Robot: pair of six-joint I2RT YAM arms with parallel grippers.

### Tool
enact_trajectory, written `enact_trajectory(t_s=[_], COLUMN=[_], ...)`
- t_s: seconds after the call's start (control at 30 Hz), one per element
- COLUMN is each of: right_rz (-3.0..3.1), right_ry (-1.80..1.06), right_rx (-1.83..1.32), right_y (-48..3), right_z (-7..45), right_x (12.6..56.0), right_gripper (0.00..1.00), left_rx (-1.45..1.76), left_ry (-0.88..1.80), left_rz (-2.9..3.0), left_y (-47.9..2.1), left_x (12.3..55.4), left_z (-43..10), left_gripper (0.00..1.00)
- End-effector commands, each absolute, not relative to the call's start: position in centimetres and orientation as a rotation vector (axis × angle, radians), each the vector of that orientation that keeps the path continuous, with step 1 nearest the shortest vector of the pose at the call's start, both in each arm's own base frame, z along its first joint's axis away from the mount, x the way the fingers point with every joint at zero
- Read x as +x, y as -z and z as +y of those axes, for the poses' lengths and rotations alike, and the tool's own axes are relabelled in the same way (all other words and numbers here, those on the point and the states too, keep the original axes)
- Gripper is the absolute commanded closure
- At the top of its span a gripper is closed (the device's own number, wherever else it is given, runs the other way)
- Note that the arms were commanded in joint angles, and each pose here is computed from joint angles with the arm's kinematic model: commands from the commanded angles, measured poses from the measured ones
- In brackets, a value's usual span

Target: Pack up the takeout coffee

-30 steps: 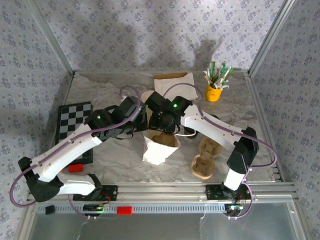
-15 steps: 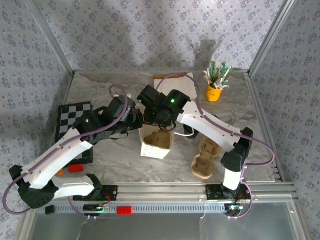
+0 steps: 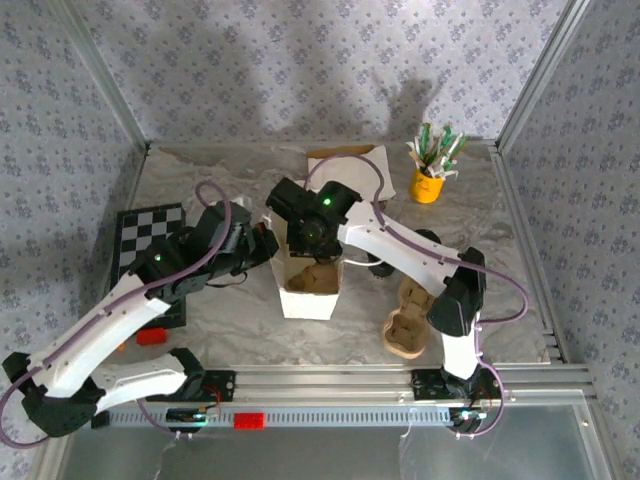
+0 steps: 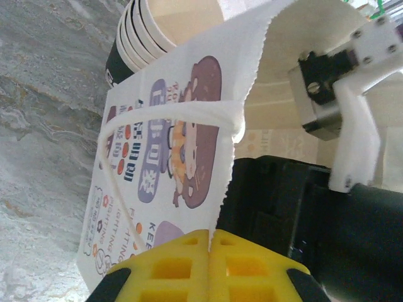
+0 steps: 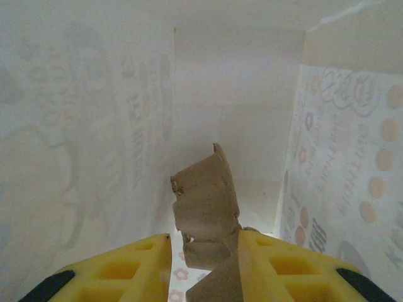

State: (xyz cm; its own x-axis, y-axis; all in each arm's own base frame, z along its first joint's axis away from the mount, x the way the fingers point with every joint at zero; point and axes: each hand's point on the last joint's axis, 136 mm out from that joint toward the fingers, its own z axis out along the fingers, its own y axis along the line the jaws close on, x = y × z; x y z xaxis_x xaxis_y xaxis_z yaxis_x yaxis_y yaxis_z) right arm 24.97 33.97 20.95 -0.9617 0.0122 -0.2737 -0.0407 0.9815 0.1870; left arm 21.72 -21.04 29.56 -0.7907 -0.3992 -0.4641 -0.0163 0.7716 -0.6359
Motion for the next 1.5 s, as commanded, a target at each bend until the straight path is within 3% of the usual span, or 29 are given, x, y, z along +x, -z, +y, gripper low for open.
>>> enact_trajectory(t_s=[0.0, 0.4, 0.67, 0.93, 1.47], right_rz=[2.877, 2.912, 2.967, 2.859, 2.692], right_ry=[-0.194, -0.113, -0.173, -0.470, -0.210], right_rx=[-0.034, -0.084, -0.144, -0.056, -0.099], right_y=[-19.3, -16.9, -14.3, -18.0, -23.1], right_z=[33.4, 33.3, 34.7, 37.2, 32.4], right_x=[24.9, 24.6, 24.0, 26.1, 26.9], right_gripper=[0.66, 0.54, 0.62, 0.68, 0.79], left_rx=[-0.348, -0.339, -0.319, -0.325, -0.319], left_ry=[0.942, 0.884, 0.822, 0.820, 0.893], left_rz=[2.317, 2.352, 2.387, 2.371, 2.371], left_y=[-30.7, -29.4, -28.3, -28.7, -28.9], left_x=[21.9, 22.2, 22.5, 22.5, 22.3], left_z=[-21.4, -21.1, -21.0, -20.7, -21.2], left_gripper=[1.00, 1.00, 1.00, 1.00, 1.00])
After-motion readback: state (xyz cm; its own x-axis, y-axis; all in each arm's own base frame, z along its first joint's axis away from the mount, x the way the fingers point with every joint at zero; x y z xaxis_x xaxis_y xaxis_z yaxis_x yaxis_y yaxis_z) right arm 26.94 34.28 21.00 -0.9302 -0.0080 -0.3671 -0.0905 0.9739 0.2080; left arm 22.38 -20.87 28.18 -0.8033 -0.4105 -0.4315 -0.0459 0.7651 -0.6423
